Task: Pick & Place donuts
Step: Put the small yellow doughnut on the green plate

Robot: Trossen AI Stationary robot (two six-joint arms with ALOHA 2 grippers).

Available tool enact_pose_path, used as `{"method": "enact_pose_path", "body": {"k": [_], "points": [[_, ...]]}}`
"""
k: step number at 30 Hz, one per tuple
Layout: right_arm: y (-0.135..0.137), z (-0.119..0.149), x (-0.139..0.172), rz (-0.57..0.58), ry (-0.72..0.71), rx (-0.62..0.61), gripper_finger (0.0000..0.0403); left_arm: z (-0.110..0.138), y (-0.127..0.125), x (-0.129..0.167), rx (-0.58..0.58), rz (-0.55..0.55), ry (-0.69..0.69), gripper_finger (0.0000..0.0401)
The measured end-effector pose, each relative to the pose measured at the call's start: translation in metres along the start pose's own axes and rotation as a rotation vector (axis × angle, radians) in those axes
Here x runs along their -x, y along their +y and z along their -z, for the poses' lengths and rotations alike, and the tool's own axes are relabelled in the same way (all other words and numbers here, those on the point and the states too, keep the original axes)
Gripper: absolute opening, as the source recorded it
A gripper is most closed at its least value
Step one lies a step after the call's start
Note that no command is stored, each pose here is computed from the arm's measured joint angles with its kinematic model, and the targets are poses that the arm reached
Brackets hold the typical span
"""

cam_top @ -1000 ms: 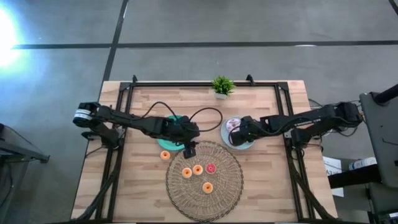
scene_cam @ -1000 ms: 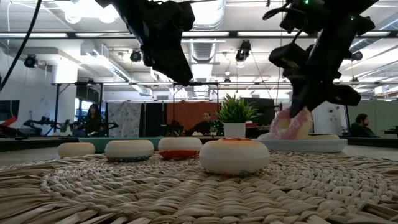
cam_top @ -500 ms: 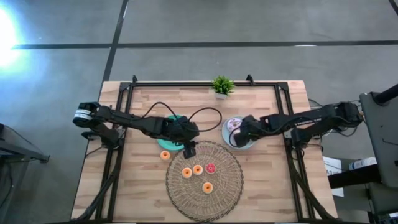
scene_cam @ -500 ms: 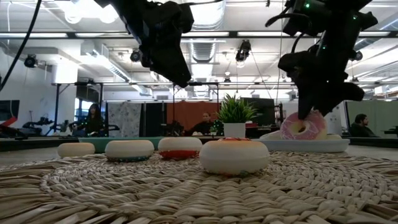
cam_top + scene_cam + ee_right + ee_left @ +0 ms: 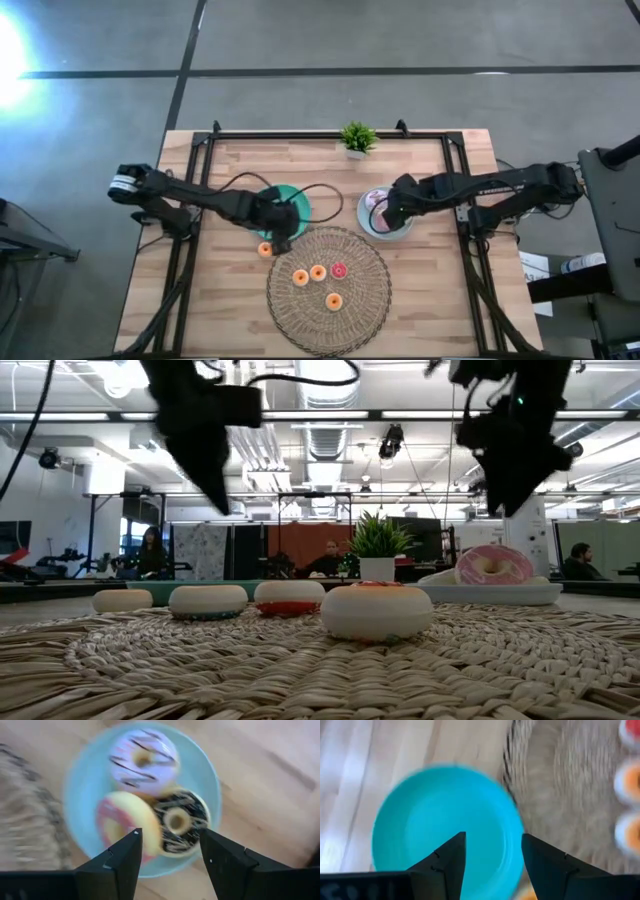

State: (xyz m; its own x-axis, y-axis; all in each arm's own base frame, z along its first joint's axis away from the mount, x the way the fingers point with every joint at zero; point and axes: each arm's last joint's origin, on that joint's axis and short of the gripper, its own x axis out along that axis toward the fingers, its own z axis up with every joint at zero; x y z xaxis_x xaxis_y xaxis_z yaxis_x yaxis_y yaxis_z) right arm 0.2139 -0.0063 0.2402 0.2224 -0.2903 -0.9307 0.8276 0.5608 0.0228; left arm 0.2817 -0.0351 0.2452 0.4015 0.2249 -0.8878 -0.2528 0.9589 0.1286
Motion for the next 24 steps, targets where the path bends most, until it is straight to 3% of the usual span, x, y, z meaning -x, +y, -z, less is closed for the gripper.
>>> {"method": "enact_pose_path", "body": {"k": [4,9,15,21,24], "points": [[0.012,-0.01,0.015,-0.08,-0.053,0.07,0.0192,0.043,-0.006,0.011,-0.047,0.073,0.027,0.0165],[0.022,-0.017,0.018,-0.088,-0.067,0.14,0.0192,0.096,-0.023,0.02,0.012,0.208,-0.01,0.0165],[0.039,-0.022,0.001,-0.042,-0.026,0.226,0.0192,0.133,-0.052,0.006,-0.078,0.312,-0.122,0.0165],[0.056,-0.026,-0.013,-0.026,0.025,0.293,0.0192,0.139,-0.057,-0.012,-0.115,0.073,-0.199,0.0165],[0.063,-0.03,-0.014,-0.032,0.021,0.323,0.0192,0.135,-0.06,-0.016,-0.119,0.032,-0.207,0.0165]]}}
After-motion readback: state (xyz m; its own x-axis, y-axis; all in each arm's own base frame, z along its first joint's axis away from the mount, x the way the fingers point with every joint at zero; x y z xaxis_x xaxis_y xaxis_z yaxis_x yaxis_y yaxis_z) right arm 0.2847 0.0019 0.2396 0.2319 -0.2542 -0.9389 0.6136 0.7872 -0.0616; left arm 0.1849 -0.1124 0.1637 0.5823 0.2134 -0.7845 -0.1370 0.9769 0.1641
